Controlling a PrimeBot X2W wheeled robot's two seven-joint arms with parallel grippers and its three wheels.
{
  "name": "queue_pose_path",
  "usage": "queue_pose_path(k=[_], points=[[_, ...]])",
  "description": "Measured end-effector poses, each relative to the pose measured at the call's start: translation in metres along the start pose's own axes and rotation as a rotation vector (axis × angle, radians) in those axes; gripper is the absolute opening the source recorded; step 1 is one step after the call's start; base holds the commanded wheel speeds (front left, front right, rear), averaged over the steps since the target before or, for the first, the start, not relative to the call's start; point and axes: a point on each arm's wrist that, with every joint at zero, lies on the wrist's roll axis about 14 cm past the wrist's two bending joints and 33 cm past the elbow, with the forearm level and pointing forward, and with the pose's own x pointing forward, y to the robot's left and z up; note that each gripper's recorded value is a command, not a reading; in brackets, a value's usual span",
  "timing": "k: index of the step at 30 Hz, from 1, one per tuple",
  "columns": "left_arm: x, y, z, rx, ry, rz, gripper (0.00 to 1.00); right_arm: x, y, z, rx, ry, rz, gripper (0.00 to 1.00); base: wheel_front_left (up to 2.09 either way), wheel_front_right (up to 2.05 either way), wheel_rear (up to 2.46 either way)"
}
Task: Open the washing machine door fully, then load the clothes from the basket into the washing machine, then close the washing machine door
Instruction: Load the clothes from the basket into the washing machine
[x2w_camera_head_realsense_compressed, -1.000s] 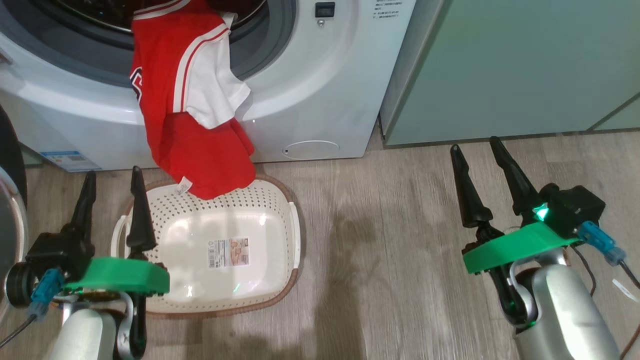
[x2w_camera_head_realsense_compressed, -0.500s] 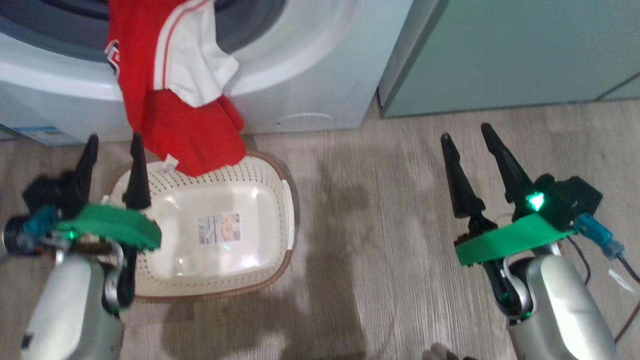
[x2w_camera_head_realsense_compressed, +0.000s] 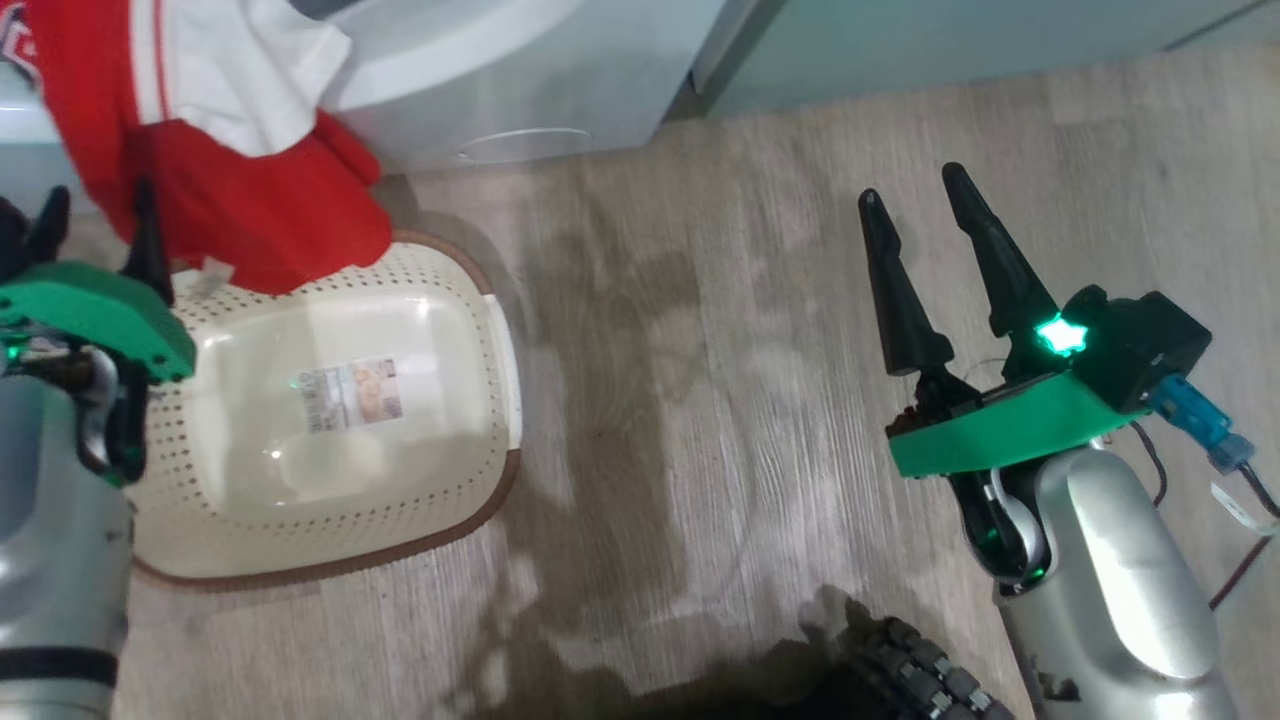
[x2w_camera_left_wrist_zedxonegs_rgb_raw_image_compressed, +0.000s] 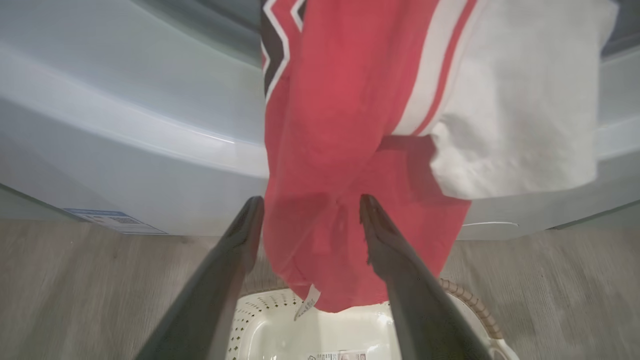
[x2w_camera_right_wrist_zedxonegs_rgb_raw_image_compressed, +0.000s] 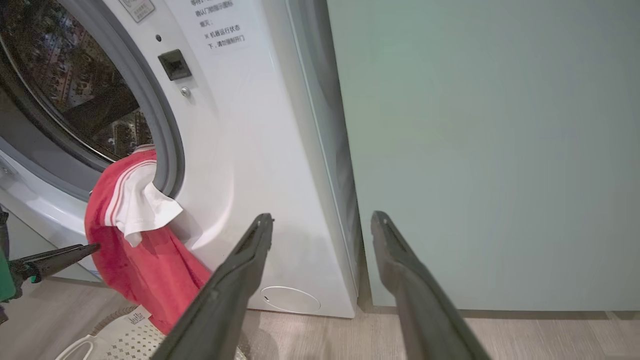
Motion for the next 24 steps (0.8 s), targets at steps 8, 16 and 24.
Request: queue_pose_path(k=[8,16,24], points=[[0.027,0.006,-0.017,0.008,0.066,-0.013,1.0,0.0,-0.009,-0.01,-0.005,0.022,-0.019,1.0,0.0,0.0,0.0],[0.049,-0.003,-0.015,0.021,0.09,-0.062,0.19,0.003,-0.011,-0.01,0.004,0.022,-0.024,1.0,0.0,0.0,0.0],[0.046,-0.013,-0.014,0.036,0.129,-0.09,0.0,0.001,-0.012,-0.001,0.015,-0.002,-0.029,1.0,0.0,0.0,0.0]])
